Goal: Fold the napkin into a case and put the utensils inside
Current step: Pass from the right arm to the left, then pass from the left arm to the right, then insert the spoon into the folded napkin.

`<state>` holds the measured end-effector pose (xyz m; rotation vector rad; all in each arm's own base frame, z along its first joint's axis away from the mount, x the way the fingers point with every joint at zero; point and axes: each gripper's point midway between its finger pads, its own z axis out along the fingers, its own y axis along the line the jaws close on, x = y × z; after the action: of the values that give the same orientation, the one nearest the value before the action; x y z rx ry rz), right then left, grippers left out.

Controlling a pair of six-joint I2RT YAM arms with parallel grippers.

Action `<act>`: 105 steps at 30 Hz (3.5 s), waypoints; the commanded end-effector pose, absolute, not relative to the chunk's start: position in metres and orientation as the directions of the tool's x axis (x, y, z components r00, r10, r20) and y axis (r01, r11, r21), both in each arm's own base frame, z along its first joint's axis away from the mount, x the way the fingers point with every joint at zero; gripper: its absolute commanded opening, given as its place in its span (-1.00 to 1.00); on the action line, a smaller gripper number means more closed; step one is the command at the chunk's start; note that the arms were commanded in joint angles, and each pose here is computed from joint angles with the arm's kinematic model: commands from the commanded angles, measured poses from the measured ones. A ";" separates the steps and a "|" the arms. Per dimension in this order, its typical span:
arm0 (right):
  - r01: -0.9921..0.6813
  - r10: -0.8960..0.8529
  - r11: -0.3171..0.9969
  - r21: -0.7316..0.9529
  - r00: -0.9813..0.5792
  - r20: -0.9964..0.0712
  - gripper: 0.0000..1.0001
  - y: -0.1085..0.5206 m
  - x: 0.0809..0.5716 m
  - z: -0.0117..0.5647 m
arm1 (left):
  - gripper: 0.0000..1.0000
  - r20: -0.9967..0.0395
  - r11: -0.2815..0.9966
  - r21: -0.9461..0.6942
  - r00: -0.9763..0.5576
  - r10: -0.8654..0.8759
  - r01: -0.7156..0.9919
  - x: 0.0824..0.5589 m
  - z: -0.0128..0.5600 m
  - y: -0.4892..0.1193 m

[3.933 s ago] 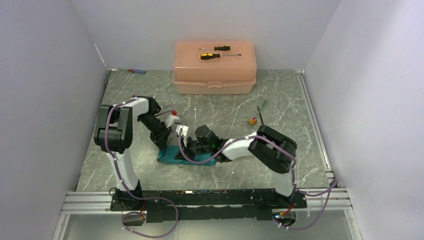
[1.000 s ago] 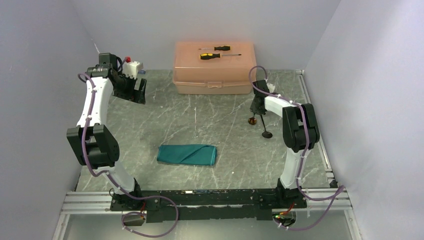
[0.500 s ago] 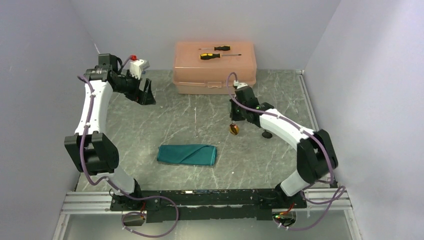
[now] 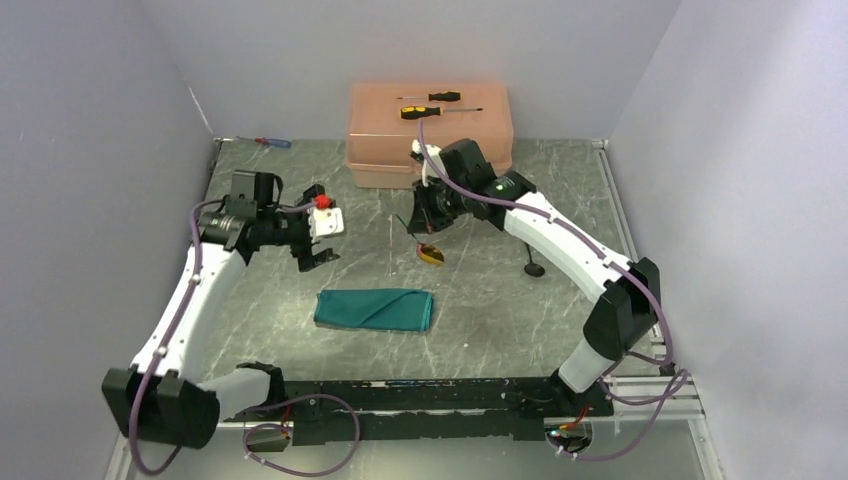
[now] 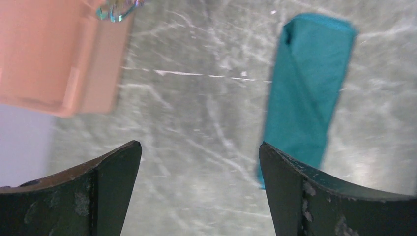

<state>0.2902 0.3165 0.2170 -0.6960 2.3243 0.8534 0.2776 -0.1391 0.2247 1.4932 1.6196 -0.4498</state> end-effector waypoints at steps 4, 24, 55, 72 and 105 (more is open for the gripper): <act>-0.698 -0.348 0.511 0.502 -0.702 -0.621 -1.00 0.360 0.256 0.251 | 0.90 -0.428 -0.046 0.800 0.623 0.654 0.598 0.289 0.274 -0.136; -0.761 -0.429 0.323 0.563 -0.648 -0.630 -1.00 0.416 0.208 0.279 | 0.33 0.125 -0.250 0.968 0.875 0.468 -0.004 0.250 0.272 -0.154; -0.293 0.263 0.573 0.765 -0.819 -0.511 0.14 0.345 0.273 0.275 | -0.95 0.207 -0.144 0.978 0.614 0.761 -0.151 0.312 0.300 -0.127; -0.228 0.400 0.500 0.836 -0.795 -0.456 -0.72 0.356 0.302 0.271 | -0.94 0.149 -0.126 0.989 0.593 0.791 -0.080 0.308 0.293 -0.129; -0.007 0.227 0.812 0.584 -0.918 -0.326 -1.00 0.180 0.162 0.143 | 0.30 -0.386 0.534 -0.059 -0.513 0.767 0.843 0.216 0.062 -0.093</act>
<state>0.1605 0.1769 0.1453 0.1440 2.6163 0.8264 0.2072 -0.0945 0.0700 1.3692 2.4752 -0.3855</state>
